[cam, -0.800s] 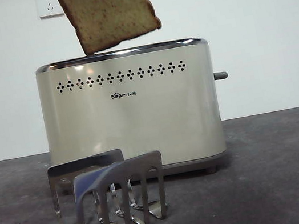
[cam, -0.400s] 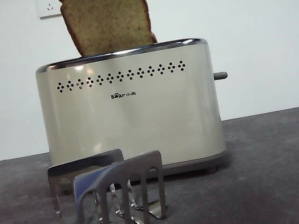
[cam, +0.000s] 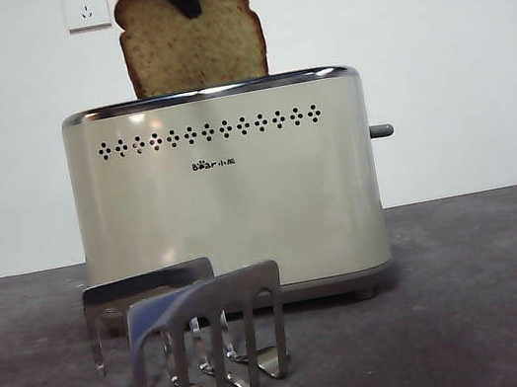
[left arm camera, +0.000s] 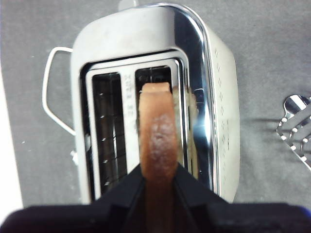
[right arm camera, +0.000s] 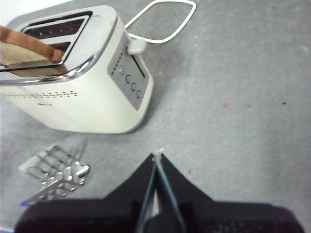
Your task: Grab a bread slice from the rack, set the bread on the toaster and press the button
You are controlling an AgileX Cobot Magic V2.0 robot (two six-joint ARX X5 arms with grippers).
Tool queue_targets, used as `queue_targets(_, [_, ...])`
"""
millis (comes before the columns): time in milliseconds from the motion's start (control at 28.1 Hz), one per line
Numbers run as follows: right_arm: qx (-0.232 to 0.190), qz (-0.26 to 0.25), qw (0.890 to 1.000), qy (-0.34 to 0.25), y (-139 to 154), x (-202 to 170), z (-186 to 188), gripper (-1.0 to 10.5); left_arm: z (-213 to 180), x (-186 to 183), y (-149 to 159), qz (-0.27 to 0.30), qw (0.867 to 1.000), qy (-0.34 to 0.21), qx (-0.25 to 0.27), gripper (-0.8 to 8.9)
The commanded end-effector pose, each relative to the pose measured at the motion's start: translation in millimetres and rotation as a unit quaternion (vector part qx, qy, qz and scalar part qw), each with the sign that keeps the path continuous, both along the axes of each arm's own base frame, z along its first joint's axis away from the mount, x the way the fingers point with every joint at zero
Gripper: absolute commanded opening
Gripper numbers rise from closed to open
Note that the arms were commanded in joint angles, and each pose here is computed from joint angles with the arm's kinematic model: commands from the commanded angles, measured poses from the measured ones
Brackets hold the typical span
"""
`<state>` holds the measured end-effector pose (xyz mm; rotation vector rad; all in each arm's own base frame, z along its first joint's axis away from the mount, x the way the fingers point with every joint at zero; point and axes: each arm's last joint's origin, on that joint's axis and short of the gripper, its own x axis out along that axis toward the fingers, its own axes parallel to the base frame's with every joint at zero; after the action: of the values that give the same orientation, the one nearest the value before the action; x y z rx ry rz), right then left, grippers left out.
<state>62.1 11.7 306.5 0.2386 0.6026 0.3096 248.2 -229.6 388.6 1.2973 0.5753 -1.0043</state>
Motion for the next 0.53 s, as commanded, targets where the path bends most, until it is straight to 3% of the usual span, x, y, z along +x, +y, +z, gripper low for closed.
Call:
queue_targets(36, [-0.018,0.002,1.0,-0.012,-0.5,-0.1,1.8,0.0,-14.7,10.4,-6.8,0.0,1.0,0.013,0.018,0.22])
queue_targets(320, [-0.023,-0.002,1.0,-0.013,-0.8,0.0,1.8,0.0,-39.8,26.4,-21.1,0.0,0.999,0.034,0.036,0.22])
queue_targets(533, [-0.04,-0.009,0.999,-0.017,-1.6,0.3,1.7,0.0,-41.9,28.1,-25.0,-0.011,0.999,0.041,0.019,0.22])
